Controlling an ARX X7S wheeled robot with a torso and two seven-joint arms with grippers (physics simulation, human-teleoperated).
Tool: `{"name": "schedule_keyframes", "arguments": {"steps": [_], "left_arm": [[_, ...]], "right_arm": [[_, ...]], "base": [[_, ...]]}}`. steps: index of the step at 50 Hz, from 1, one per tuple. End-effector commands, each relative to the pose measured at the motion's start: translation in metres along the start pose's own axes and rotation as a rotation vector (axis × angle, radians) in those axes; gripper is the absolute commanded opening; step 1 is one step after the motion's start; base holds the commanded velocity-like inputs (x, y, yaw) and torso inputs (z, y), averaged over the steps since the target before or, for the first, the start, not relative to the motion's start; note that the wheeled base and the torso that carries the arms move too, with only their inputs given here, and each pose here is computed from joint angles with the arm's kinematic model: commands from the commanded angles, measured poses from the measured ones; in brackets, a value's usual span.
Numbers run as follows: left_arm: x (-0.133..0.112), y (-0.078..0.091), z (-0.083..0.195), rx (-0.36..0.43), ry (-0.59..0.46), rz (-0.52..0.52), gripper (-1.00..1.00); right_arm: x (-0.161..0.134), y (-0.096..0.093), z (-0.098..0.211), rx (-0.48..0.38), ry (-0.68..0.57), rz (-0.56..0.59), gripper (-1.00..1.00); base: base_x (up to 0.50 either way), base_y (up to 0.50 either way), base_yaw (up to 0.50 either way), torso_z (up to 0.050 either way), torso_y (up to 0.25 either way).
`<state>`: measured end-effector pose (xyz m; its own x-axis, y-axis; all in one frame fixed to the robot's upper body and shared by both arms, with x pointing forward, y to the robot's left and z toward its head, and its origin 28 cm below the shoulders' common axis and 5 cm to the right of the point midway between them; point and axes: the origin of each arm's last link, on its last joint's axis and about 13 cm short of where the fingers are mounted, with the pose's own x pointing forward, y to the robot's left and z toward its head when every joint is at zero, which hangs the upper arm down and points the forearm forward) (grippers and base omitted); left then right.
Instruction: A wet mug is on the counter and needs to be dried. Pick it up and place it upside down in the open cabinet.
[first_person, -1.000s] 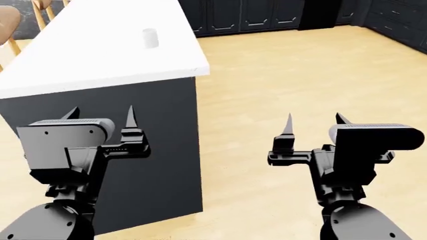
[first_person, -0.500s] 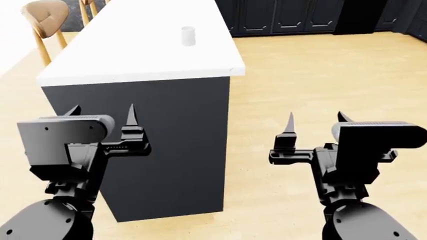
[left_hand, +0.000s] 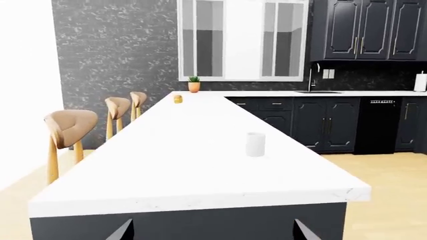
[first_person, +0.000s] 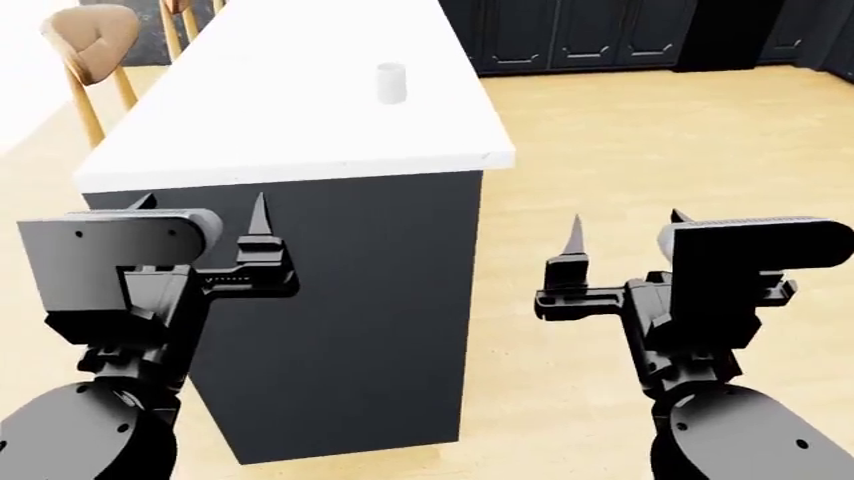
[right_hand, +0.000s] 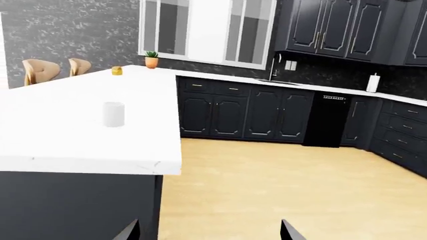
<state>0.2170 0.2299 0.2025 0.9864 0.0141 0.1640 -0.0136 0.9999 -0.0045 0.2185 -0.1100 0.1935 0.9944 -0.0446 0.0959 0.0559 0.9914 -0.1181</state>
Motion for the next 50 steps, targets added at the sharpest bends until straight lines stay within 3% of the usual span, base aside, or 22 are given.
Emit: {"name": "schedule_keyframes", "arguments": {"steps": [1,19,50], "left_arm": [[0.002,0.001,0.006,0.004,-0.008,0.003,1.0],[0.0,0.001,0.009,0.009,-0.017,0.003,1.0],[-0.001,0.001,0.022,0.014,-0.02,-0.027,1.0]], "right_arm": [[0.001,0.001,0.007,-0.018,0.007,0.015,1.0],[0.002,-0.002,0.011,-0.002,0.012,0.025,1.0],[-0.003,-0.005,0.024,-0.011,0.004,0.042,1.0]], "base": [[-0.44,-0.38,0.0,0.0,0.0],[-0.48,-0.25,0.0,0.0,0.0],[-0.5,0.02,0.0,0.0,0.001]]}}
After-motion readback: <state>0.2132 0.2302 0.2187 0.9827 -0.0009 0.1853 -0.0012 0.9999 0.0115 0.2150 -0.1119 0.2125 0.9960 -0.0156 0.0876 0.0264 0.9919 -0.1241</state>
